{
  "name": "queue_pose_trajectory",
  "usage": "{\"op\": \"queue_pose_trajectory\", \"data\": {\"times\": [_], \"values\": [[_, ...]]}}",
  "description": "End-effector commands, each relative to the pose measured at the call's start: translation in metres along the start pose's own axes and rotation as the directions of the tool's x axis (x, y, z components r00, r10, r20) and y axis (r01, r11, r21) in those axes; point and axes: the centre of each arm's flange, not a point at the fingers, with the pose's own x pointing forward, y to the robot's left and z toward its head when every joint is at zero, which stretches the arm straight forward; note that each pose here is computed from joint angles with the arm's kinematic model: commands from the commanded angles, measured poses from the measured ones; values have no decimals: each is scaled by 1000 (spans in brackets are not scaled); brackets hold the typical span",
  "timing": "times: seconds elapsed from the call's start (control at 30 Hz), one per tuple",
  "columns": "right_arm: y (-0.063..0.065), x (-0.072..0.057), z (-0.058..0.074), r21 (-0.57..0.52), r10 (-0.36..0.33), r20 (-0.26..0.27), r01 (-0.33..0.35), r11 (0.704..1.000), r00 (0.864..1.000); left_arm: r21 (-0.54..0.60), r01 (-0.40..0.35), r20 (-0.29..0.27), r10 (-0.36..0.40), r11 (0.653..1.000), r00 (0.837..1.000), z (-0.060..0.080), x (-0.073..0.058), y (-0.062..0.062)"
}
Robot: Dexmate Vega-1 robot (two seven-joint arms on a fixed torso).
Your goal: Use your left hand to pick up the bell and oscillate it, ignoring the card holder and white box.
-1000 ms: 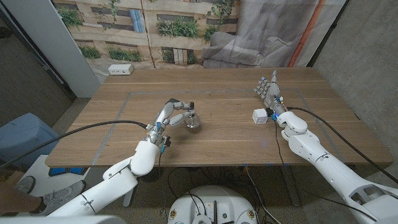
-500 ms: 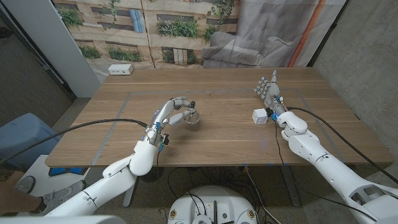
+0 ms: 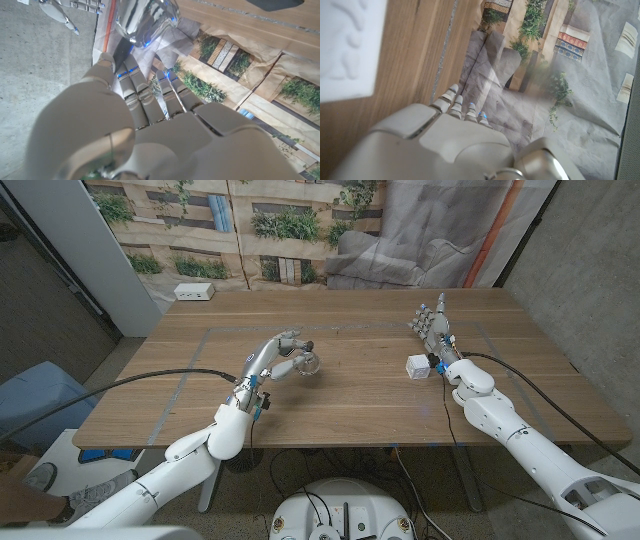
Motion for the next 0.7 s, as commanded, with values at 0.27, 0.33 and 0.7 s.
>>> {"op": "queue_pose_trajectory", "data": {"times": [0.27,0.33,0.7], "values": [[0,0,0,0,0,1,0,1000,1000,-154,-34,-250,-6,987,968,-8,-10,3],[0,0,0,0,0,1,0,1000,1000,-165,-37,-272,-9,986,962,-10,-11,3],[0,0,0,0,0,1,0,1000,1000,-205,-55,-306,-11,977,952,-15,-9,-2]]}}
